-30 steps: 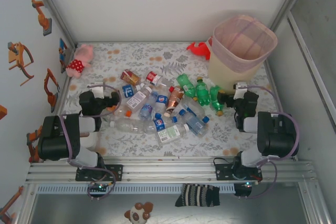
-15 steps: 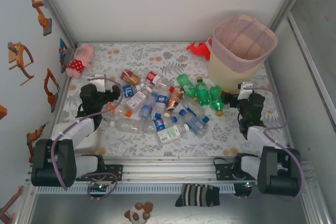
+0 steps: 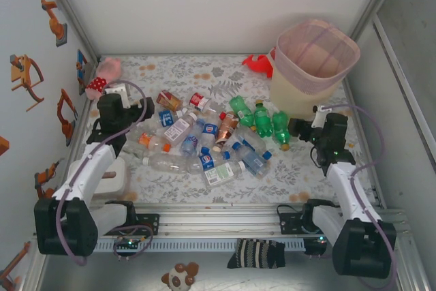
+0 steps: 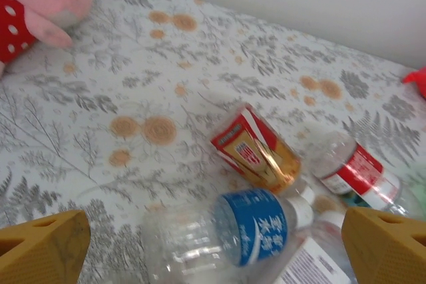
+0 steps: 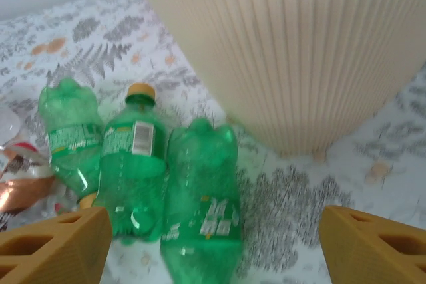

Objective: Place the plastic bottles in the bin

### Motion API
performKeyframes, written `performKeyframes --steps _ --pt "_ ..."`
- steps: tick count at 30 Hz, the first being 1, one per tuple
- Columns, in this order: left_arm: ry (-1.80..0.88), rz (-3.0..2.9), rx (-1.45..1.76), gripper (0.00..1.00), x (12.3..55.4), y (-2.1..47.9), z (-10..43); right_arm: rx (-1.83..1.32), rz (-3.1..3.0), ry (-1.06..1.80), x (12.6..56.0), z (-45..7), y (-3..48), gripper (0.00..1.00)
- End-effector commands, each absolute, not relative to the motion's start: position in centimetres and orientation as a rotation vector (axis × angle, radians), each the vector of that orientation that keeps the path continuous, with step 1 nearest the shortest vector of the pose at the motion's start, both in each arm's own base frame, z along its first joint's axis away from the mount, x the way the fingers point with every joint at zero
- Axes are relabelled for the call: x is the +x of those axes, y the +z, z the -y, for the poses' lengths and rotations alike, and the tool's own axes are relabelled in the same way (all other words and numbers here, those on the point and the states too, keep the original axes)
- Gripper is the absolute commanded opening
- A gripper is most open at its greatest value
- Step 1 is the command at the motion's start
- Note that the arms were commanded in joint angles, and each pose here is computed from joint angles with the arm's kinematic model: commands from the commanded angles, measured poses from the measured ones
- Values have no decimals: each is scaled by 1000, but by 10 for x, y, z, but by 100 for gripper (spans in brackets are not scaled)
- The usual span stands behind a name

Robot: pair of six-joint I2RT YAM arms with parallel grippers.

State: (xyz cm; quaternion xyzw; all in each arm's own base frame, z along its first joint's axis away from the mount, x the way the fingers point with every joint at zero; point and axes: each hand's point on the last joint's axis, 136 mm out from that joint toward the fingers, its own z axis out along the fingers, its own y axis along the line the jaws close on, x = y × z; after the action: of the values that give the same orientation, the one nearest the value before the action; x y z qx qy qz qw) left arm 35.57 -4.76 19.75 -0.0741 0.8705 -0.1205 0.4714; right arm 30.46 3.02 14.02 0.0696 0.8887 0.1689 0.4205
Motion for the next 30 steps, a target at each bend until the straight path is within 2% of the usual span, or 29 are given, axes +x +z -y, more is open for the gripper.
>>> performKeyframes --steps 1,10,14,20,24,30 --pt "-446 -2267 -196 97 335 196 63 324 -2368 506 287 -38 125 75" --pt "-514 -2310 2 97 321 225 76 249 -2571 638 279 -73 95 61" --pt "-482 -2272 88 97 325 221 75 259 -2630 584 279 -73 76 58" --pt "-502 -2234 15 97 328 223 62 286 -2675 573 283 -75 60 53" --pt "-393 -2207 -26 97 323 231 40 321 -2697 570 285 -75 49 50" --pt "-379 -2158 -81 97 321 237 26 317 -2688 561 291 -77 43 47"
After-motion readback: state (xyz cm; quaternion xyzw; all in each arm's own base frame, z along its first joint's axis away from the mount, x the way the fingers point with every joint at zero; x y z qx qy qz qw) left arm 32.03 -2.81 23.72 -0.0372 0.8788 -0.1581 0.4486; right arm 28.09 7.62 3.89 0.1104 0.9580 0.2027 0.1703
